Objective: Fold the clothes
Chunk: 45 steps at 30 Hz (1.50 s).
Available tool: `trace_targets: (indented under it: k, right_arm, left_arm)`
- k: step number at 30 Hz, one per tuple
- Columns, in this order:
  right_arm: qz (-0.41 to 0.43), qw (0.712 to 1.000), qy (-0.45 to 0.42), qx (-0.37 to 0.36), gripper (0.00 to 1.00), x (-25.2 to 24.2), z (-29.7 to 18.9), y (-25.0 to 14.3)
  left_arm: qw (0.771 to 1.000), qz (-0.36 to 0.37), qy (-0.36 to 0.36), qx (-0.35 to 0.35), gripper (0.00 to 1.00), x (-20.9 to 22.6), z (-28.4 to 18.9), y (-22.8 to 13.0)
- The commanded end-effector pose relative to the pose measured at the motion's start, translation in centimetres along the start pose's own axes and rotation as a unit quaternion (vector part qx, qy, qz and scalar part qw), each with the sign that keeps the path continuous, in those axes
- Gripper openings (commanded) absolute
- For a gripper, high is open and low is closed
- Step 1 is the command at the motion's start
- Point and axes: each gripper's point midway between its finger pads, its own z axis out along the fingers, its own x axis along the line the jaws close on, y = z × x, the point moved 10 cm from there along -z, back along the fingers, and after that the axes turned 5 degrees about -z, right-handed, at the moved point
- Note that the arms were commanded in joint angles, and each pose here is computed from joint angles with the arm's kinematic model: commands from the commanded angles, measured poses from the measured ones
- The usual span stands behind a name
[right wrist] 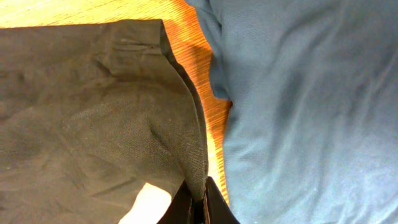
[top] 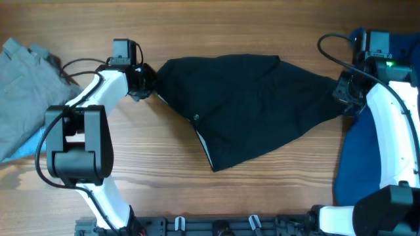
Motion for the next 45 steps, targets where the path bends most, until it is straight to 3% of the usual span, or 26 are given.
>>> trace_targets:
  k: [1, 3, 6, 14, 19, 20, 22, 23, 30, 32, 34, 40, 45]
  right_arm:
    - [-0.001, 0.997, 0.073, 0.019, 0.04, 1.1, 0.2, -0.3]
    - [0.000, 0.992, 0.125, 0.025, 0.04, 1.9, 0.1, -0.3]
    - [0.000, 0.991, 0.135, 0.017, 0.04, 2.2, 0.5, -0.2]
    - [0.001, 0.978, 0.208, 0.034, 0.04, 3.8, 1.7, -1.0]
    - [0.006, 0.968, 0.245, 0.050, 0.04, 5.3, 2.2, -1.9]
    - [0.001, 0.968, 0.246, 0.051, 0.04, 5.6, 2.2, -2.0]
    - [-0.013, 0.967, 0.250, 0.047, 0.04, 6.5, 2.0, -2.2]
    - [-0.017, 0.966, 0.253, 0.044, 0.05, 6.8, 1.9, -2.2]
    - [-0.036, 0.966, 0.254, 0.029, 0.04, 7.9, 1.5, -2.2]
    - [-0.035, 0.974, 0.225, 0.022, 0.04, 7.5, 1.7, -2.1]
    - [-0.034, 0.977, 0.211, 0.017, 0.04, 7.3, 1.8, -2.0]
    - [-0.034, 0.978, 0.207, 0.012, 0.04, 7.3, 1.8, -1.9]
    - [-0.034, 0.979, 0.203, 0.013, 0.04, 7.2, 1.9, -1.9]
  left_arm:
    - [0.998, 0.013, -0.040, -0.041, 0.04, -1.0, 0.2, 1.3]
    - [0.995, 0.019, -0.068, -0.068, 0.04, -1.8, -0.1, 2.3]
    - [0.991, 0.018, -0.088, -0.095, 0.04, -2.7, -1.2, 4.1]
    - [0.968, 0.006, -0.154, -0.198, 0.04, -5.9, -8.9, 11.8]
    - [0.952, 0.037, -0.180, -0.244, 0.08, -7.7, -12.4, 13.8]
    - [0.953, 0.036, -0.178, -0.241, 0.26, -7.7, -12.4, 13.7]
    - [0.964, 0.030, -0.152, -0.215, 0.84, -6.9, -11.8, 13.1]
    - [0.971, 0.036, -0.132, -0.197, 1.00, -6.5, -11.2, 12.7]
    - [1.000, 0.007, 0.017, -0.001, 1.00, -2.4, -8.8, 6.9]
    - [0.992, -0.015, 0.081, 0.096, 1.00, -1.1, -8.9, 3.6]
    - [0.981, -0.022, 0.125, 0.150, 1.00, -0.5, -8.8, 1.2]
    - [0.954, -0.090, 0.181, 0.221, 1.00, 0.4, -6.0, -4.1]
    - [0.944, -0.152, 0.204, 0.212, 1.00, 1.1, -3.0, -7.1]
